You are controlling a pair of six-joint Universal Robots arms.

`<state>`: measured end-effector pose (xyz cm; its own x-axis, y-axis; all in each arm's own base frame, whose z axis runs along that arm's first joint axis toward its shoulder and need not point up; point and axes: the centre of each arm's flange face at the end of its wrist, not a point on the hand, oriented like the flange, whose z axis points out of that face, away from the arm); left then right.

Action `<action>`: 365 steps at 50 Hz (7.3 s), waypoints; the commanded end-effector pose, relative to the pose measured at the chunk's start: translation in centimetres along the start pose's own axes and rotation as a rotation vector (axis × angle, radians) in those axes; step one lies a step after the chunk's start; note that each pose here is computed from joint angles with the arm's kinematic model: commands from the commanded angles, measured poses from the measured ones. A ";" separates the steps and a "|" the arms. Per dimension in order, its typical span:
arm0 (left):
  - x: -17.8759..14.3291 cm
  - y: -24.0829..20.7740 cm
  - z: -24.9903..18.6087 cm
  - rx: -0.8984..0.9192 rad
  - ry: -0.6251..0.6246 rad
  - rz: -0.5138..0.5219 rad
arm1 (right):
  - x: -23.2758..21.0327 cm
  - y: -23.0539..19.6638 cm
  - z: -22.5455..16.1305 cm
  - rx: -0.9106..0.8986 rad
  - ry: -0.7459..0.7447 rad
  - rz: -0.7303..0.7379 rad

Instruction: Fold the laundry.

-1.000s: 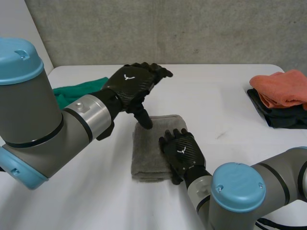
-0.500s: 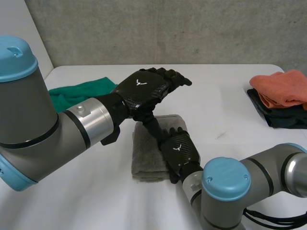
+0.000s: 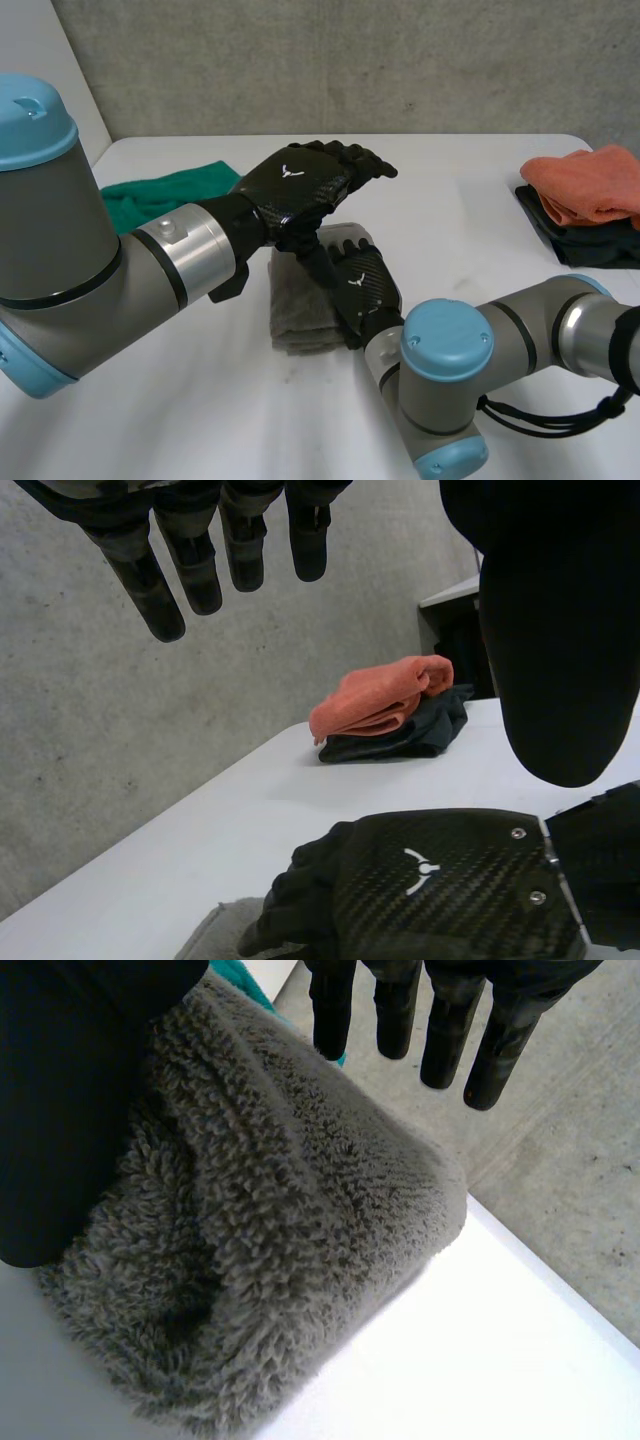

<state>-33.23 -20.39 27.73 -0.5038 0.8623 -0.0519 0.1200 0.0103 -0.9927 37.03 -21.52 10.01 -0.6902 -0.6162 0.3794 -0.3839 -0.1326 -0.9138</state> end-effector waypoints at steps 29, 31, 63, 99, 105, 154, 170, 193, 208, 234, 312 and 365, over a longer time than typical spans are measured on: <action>-0.4 -0.2 -0.2 0.003 -0.010 -0.003 | 22.0 1.0 3.0 0.056 0.111 -0.070; -0.3 -0.1 -0.2 0.002 -0.007 -0.004 | 23.9 -0.1 3.8 0.121 0.116 -0.102; -0.3 0.1 -0.3 -0.002 -0.011 -0.008 | 45.3 4.0 4.1 0.390 0.537 -0.008; -0.2 0.4 -0.3 -0.012 -0.009 -0.011 | 39.4 -7.0 7.3 0.594 0.475 -0.028; -0.1 0.7 -0.2 -0.018 -0.002 -0.014 | 42.2 0.3 6.6 0.452 0.540 0.013; 0.6 1.8 0.1 -0.050 0.018 -0.030 | 45.9 13.9 -4.9 0.034 0.485 -0.316; 0.6 1.5 0.2 -0.039 0.020 -0.023 | 48.3 9.6 -11.6 -0.112 0.559 -0.189; 0.5 2.0 0.0 -0.055 0.017 -0.032 | 45.8 10.0 -9.5 -0.148 0.537 -0.086; 0.7 2.1 0.0 -0.058 0.022 -0.033 | 45.4 11.9 -9.4 -0.126 0.531 0.398; 0.8 2.1 0.0 -0.059 0.024 -0.035 | 44.3 14.5 -12.2 -0.179 0.574 0.672; 0.6 2.5 0.1 -0.071 0.022 -0.040 | 39.6 7.8 2.6 -0.056 0.467 -0.215; -4.7 -1.3 -1.3 0.056 -0.240 0.011 | 21.1 -13.3 -0.3 0.299 0.348 -0.285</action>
<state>-31.97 -21.26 27.62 -0.5643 0.8243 -0.0463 0.1166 0.0241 -0.9929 20.28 -38.77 34.38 -0.7411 0.1514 0.6540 -0.6339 -0.4788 -0.6074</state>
